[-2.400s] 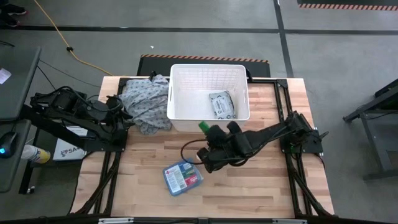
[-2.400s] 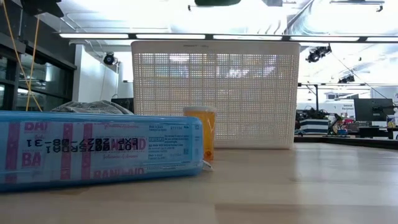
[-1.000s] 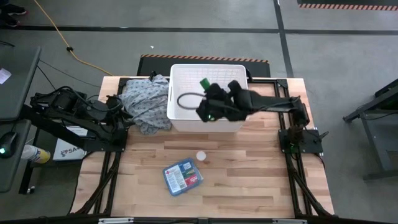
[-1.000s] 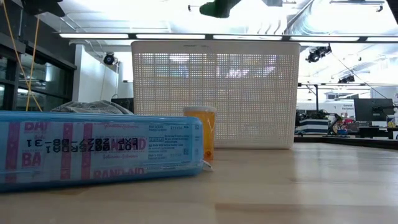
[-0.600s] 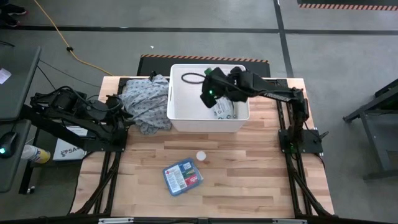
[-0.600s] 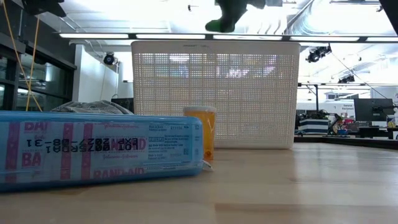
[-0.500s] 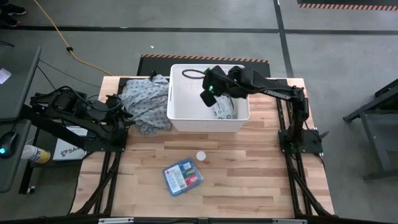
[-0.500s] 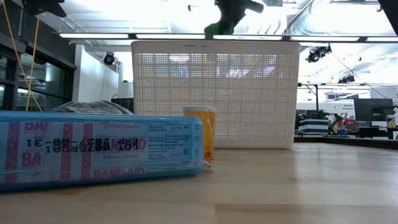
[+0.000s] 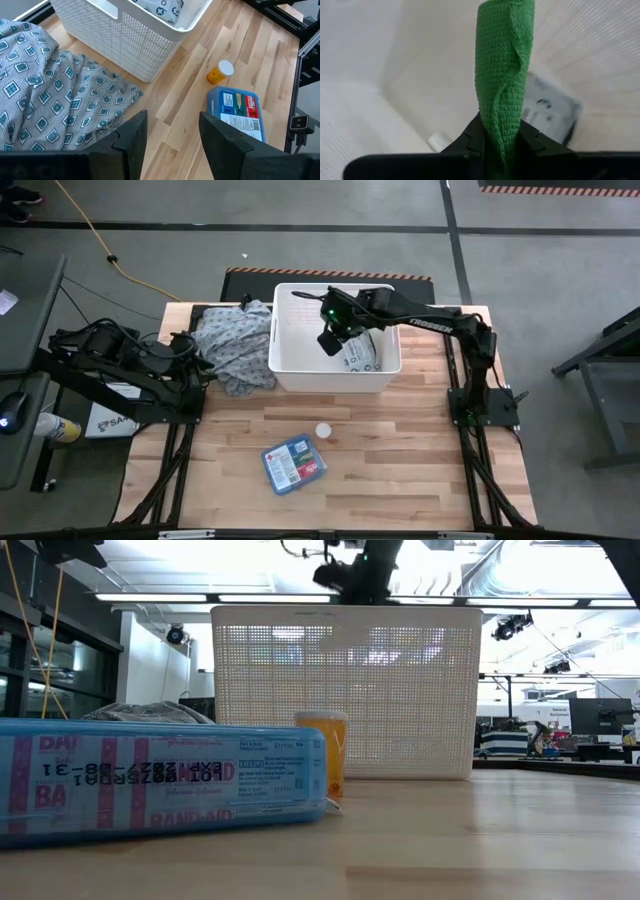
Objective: Pick & place medical supplies in basket/bin
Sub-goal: Put the rolled green bandage into the white bin
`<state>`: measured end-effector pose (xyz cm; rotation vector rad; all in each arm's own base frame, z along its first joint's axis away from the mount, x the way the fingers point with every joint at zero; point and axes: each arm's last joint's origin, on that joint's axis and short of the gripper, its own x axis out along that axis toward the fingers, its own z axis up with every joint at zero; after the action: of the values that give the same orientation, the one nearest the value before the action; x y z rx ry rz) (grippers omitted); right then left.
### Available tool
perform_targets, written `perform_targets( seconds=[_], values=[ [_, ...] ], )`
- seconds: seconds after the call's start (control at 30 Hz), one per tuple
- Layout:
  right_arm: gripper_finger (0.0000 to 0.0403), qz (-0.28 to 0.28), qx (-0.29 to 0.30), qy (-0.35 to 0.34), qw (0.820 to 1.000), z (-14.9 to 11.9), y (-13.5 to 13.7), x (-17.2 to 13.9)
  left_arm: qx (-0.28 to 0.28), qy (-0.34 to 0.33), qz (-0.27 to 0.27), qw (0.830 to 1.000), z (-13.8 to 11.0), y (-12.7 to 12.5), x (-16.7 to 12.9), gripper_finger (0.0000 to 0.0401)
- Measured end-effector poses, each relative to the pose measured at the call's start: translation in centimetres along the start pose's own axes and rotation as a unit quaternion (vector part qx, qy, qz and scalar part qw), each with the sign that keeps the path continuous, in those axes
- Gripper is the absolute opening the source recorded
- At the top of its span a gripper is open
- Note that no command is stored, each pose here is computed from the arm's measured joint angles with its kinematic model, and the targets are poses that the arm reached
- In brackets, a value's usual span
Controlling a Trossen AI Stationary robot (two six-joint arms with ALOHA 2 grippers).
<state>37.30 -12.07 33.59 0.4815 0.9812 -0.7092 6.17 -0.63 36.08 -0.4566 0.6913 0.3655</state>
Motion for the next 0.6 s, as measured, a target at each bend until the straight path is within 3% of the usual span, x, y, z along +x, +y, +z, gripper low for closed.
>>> perform_targets(
  seconds=[0.3,0.6],
  values=[
    [0.0039,0.026,0.022,0.044,0.998,-1.5,-1.3,4.9,0.0,0.0,0.0,1.0,0.0,0.0,0.0,0.0211],
    [0.0046,0.021,0.058,0.079,0.995,-3.4,-1.9,7.7,0.0,-0.005,0.006,1.0,0.0,0.0,0.0,0.0211]
  ],
)
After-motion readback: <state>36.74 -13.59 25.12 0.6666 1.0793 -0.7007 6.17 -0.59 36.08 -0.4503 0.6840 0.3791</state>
